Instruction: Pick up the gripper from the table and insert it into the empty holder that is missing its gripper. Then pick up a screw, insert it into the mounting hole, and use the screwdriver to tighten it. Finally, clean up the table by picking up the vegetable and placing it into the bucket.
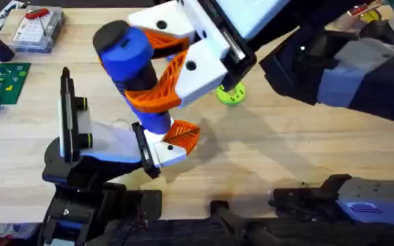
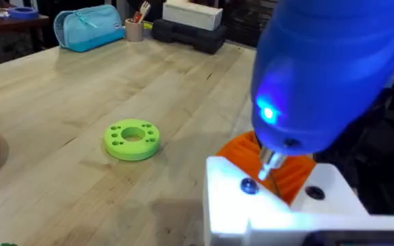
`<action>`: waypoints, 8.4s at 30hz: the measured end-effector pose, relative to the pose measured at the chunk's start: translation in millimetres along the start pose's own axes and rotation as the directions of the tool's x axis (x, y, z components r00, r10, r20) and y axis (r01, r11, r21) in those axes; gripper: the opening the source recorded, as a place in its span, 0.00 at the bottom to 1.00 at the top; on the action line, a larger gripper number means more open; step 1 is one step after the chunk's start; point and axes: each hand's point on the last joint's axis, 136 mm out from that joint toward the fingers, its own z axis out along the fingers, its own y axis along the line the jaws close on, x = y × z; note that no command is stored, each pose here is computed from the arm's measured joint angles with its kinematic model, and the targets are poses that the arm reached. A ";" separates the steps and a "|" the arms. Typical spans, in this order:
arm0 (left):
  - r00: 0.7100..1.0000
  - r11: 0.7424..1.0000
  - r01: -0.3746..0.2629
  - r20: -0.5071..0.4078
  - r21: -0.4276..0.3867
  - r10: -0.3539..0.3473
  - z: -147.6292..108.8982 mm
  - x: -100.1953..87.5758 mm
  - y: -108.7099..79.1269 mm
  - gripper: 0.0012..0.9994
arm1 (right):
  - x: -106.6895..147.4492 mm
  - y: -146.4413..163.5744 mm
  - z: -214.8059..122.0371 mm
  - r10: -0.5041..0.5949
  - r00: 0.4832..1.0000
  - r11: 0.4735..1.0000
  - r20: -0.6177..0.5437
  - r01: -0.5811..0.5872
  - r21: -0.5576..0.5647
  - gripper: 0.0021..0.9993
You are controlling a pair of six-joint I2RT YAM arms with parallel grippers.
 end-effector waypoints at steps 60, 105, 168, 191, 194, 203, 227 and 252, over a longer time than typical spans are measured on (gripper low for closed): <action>1.000 1.000 0.000 0.000 0.000 0.000 0.0 0.0 0.0 0.01 | 7.4 -2.2 -2.3 -0.002 1.000 1.000 -0.008 0.002 0.015 0.13; 1.000 1.000 0.000 0.000 0.000 0.000 0.0 0.1 0.0 0.01 | 12.8 -3.1 -2.4 0.018 1.000 1.000 -0.017 -0.017 0.018 0.13; 1.000 1.000 -0.001 0.001 -0.008 0.001 0.0 -0.3 1.4 0.01 | 91.1 -88.7 -222.3 0.623 0.555 0.536 -0.551 0.210 0.817 0.13; 1.000 0.997 -0.009 0.011 -0.074 0.009 -0.5 -2.8 12.7 0.00 | 156.0 -47.5 -360.9 0.700 -0.018 0.660 -0.714 0.398 0.637 0.02; 1.000 0.997 -0.009 0.011 -0.077 0.009 -0.5 -2.8 13.1 0.00 | 183.9 -39.5 -389.4 0.692 -0.100 0.699 -0.715 0.344 0.627 0.02; 1.000 0.997 -0.009 0.011 -0.079 0.010 -0.6 -2.9 13.5 0.00 | 277.1 -5.1 -443.1 0.589 -0.305 0.803 -0.749 0.116 0.584 0.02; 1.000 0.997 -0.009 0.012 -0.083 0.010 -0.6 -3.1 14.2 0.98 | 286.0 -10.0 -445.7 0.647 -0.383 0.752 -0.660 0.175 0.636 0.99; 0.949 0.896 0.141 -0.200 -0.421 -0.243 -19.4 -90.7 53.9 0.99 | 8.7 37.4 -309.3 0.850 0.527 -0.241 0.005 0.379 0.894 1.00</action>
